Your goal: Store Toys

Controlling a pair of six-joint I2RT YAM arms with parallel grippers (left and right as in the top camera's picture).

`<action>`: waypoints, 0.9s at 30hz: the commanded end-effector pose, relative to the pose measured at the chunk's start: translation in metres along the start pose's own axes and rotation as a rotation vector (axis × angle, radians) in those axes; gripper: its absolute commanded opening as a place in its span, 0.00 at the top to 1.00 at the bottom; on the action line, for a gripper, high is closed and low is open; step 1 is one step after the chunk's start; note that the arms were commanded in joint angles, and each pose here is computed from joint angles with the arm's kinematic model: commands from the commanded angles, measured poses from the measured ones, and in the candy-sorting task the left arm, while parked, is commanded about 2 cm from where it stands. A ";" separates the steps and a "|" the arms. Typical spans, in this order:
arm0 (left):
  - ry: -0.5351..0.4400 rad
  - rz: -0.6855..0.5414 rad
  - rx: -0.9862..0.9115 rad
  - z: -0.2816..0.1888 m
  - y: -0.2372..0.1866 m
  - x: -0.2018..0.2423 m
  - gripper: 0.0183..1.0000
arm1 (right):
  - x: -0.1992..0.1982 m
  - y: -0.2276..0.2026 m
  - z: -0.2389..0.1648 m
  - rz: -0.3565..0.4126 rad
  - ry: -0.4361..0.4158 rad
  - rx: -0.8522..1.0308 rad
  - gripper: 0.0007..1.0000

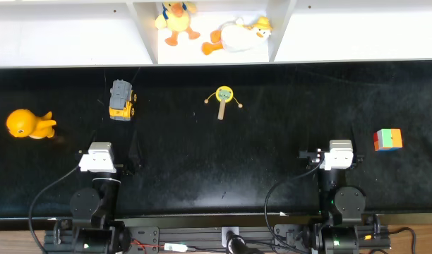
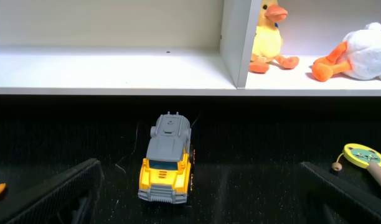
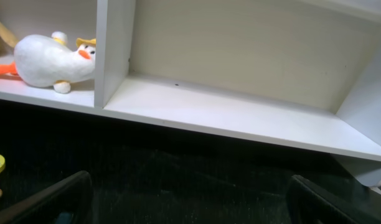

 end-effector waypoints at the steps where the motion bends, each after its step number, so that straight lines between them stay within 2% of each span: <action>1: 0.001 0.019 -0.006 0.000 0.000 0.000 0.00 | 0.000 -0.004 0.000 -0.004 -0.005 0.003 0.00; 6: 0.032 0.037 -0.009 0.000 0.001 0.002 0.00 | 0.000 -0.004 0.000 -0.003 -0.005 0.002 0.01; 9: -0.032 0.034 -0.003 0.000 0.000 -0.003 0.00 | 0.000 -0.004 0.000 -0.004 -0.006 0.003 0.00; 12: -0.052 -0.046 0.017 -0.002 0.002 -0.004 0.00 | 0.000 -0.004 0.000 -0.004 -0.006 0.003 0.01; 17: 0.019 -0.102 0.144 -0.017 0.020 0.001 0.00 | 0.000 -0.004 0.000 -0.004 -0.005 0.003 0.01; 23: 0.149 -0.056 0.421 -0.014 0.057 0.019 0.01 | 0.000 -0.004 0.000 -0.004 -0.005 0.003 0.00; 27: 0.115 -0.022 0.551 0.006 0.082 0.041 0.01 | 0.000 -0.004 0.000 -0.003 -0.006 0.002 0.00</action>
Point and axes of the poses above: each gripper's point midway between its finger pads, its own z axis out along the fingers, its own x axis along the line the jaws close on, y = z × x, the point moved 10 cm from there along -z, back along the fingers, and after that the axes turned 1 degree about z, right-handed, at the moved point
